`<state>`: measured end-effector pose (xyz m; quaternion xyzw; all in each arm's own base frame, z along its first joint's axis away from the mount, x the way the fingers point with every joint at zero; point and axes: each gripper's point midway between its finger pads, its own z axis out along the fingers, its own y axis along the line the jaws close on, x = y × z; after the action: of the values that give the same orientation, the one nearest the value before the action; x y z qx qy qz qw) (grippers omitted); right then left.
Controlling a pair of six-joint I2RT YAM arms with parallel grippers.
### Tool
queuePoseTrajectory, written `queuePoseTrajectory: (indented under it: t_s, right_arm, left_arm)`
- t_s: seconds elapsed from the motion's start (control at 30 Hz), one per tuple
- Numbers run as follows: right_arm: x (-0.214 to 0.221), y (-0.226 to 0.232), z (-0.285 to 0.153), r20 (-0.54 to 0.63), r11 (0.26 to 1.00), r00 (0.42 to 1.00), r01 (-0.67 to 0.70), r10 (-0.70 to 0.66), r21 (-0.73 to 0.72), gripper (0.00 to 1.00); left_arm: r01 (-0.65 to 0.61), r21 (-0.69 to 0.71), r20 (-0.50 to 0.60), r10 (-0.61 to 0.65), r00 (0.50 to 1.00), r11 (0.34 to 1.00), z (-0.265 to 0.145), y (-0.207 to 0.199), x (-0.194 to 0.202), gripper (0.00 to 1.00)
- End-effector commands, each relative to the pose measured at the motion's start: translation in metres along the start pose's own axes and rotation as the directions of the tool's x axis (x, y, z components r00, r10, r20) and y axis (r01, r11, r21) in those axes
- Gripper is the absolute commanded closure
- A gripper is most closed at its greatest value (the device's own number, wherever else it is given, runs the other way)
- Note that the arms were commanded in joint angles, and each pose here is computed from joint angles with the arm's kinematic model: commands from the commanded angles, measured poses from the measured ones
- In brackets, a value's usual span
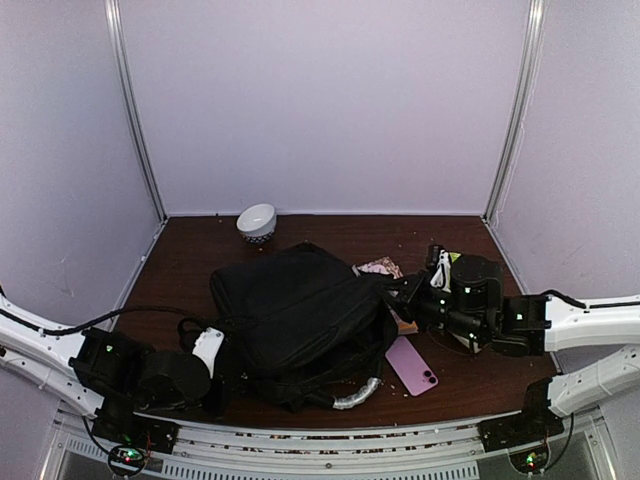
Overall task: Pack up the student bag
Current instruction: Unzip the student bag at the center of the board.
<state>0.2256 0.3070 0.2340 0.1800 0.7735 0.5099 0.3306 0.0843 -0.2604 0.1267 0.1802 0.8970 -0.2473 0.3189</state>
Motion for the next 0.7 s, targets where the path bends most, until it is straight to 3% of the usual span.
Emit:
queuePoseTrajectory:
  t_s: [0.0,0.3,0.33,0.43,0.47,0.53,0.67]
  right_arm:
    - [-0.027,-0.009,-0.013,0.111,1.0,0.994,0.009,-0.011,0.013,1.0]
    - [-0.023,-0.035,-0.017,0.077,0.997,0.996,0.041,-0.046,0.065,1.0]
    - [-0.022,-0.033,-0.016,0.069,0.997,0.996,0.044,-0.048,0.057,1.0]
    - [-0.019,-0.021,-0.013,0.044,0.998,0.997,0.059,-0.06,0.03,1.0]
    - [-0.019,-0.016,-0.012,0.039,0.998,0.997,0.061,-0.062,0.021,1.0]
    - [-0.019,-0.007,-0.01,0.033,0.998,0.997,0.063,-0.064,0.003,1.0]
    - [-0.017,0.009,-0.005,0.013,0.997,0.998,0.068,-0.068,-0.022,1.0]
  left_arm:
    - [0.048,-0.116,0.029,-0.045,0.999,0.992,-0.005,0.037,0.002,1.0]
    - [0.098,-0.173,0.08,-0.085,0.993,0.98,-0.007,0.059,-0.017,1.0]
    - [0.084,-0.161,0.083,-0.071,0.994,0.983,-0.009,0.055,-0.021,0.92]
    - [0.011,-0.115,0.072,-0.002,0.997,0.993,-0.019,0.039,-0.033,0.31]
    - [-0.017,-0.105,0.071,0.024,0.997,0.994,-0.026,0.035,-0.039,0.22]
    - [-0.059,-0.079,0.083,0.065,0.994,0.995,-0.041,0.025,-0.054,0.12]
    - [-0.132,-0.007,0.149,0.132,0.98,0.991,-0.071,0.0,-0.089,0.03]
